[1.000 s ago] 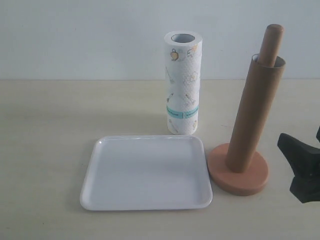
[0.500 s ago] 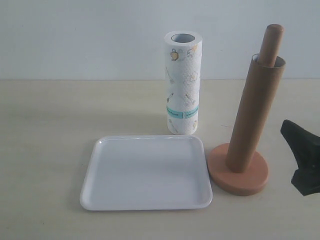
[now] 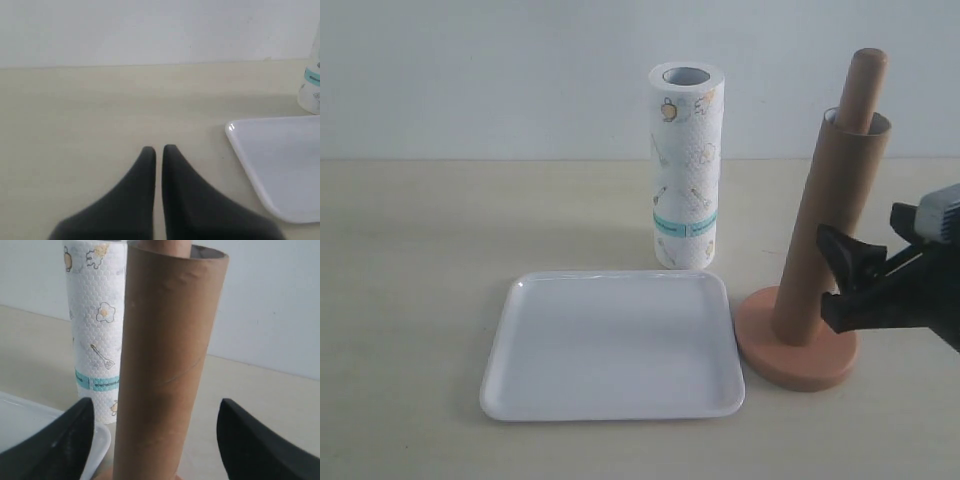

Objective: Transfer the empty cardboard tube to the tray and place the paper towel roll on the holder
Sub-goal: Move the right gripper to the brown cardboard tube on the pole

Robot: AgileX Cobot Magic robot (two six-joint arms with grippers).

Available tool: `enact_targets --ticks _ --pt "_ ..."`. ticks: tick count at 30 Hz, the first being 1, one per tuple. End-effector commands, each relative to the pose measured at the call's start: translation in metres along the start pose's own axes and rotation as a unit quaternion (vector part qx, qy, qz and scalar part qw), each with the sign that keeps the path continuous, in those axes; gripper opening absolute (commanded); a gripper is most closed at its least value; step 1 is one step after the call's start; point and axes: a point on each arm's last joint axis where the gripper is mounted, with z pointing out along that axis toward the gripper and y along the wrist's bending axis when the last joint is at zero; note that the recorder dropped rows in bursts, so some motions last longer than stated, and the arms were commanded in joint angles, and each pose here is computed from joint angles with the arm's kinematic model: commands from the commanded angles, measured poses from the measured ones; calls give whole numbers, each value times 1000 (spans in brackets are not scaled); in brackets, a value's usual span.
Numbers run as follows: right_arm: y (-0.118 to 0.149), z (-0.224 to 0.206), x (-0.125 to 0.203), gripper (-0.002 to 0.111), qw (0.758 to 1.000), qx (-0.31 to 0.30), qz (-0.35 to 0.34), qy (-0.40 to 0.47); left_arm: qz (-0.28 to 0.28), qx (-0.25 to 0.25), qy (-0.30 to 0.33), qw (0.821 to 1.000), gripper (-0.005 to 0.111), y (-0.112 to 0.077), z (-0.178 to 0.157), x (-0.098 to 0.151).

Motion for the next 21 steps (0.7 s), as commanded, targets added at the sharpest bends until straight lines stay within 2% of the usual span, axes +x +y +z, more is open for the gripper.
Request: enact_targets --ticks 1,11,13,14,17,18,20,21 --pt "0 18 -3 66 1000 6 -1 -17 2 5 -5 1000 4 -1 0 0" --pt "2 57 0 66 1000 6 -1 -6 2 5 -5 1000 4 -1 0 0" --pt "3 60 -1 62 1000 7 1 -8 2 5 -5 1000 4 -1 0 0" --pt "3 60 -2 56 1000 7 7 -8 2 5 -5 1000 4 -1 0 0" --pt "2 60 -2 15 1000 7 10 -12 2 5 -5 1000 4 -1 0 0" --pt "2 60 -2 7 1000 7 9 -12 2 5 -5 1000 4 -1 0 0" --pt "2 60 -2 0 1000 7 7 -12 2 5 -5 1000 4 -1 0 0" --pt "2 60 -2 0 1000 7 6 -12 2 5 -5 1000 4 -1 0 0"
